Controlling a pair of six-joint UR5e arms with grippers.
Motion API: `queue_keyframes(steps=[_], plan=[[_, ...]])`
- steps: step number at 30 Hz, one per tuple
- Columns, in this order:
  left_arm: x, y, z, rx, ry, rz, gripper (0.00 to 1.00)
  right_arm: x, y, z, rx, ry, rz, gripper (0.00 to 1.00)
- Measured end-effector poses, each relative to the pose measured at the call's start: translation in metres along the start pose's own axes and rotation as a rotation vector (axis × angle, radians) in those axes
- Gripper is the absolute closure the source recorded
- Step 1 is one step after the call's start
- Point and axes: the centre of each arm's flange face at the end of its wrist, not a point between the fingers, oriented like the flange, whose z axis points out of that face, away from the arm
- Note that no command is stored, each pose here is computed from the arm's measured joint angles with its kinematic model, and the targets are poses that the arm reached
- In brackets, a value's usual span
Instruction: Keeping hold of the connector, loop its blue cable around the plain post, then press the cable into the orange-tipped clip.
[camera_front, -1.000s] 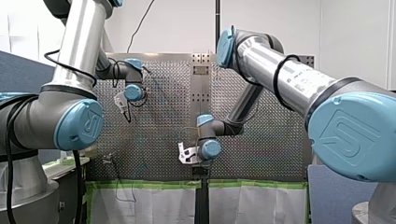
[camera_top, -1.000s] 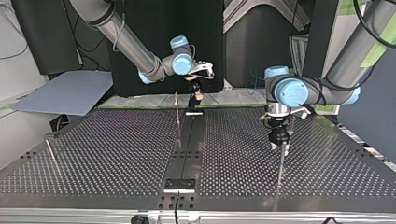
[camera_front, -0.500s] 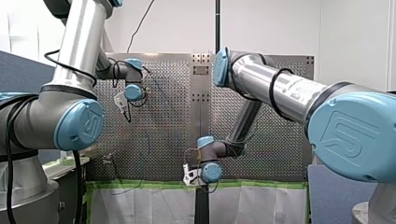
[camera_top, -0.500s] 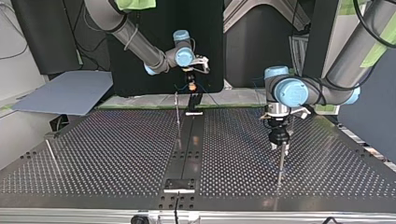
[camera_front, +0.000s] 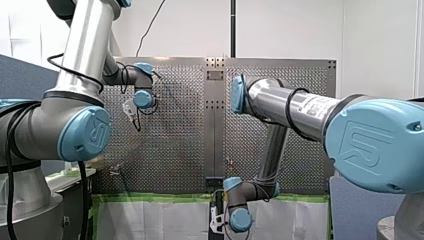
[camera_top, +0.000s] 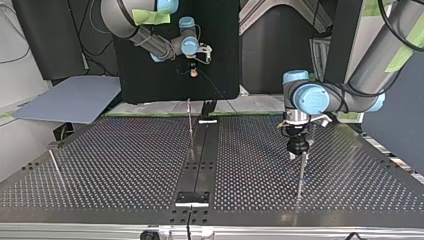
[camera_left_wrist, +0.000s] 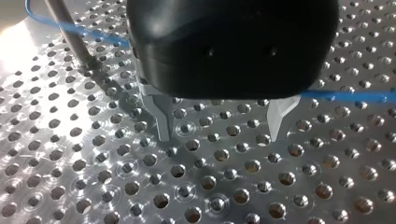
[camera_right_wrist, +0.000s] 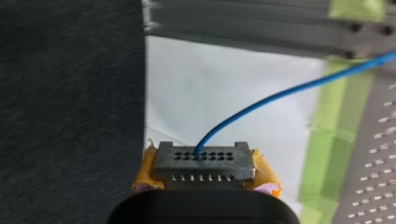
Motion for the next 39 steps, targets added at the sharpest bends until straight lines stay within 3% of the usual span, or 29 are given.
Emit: queue_keyframes(steps=[6, 12, 24, 39], plan=[[0.001, -0.002, -0.001, 0.002, 0.005, 0.002, 0.0, -0.024, 0.009, 0.003, -0.01, 0.006, -0.013, 1.0], [0.002, -0.004, -0.003, 0.003, 0.009, 0.002, 0.0, -0.017, 0.01, 0.001, -0.004, 0.052, -0.018, 1.0], [0.002, -0.003, -0.002, -0.001, 0.008, 0.005, 0.0, 0.031, 0.017, -0.023, -0.014, 0.173, 0.015, 1.0], [0.003, -0.003, -0.003, -0.003, 0.009, 0.007, 0.0, 0.089, 0.04, -0.059, -0.057, 0.32, 0.079, 1.0]])
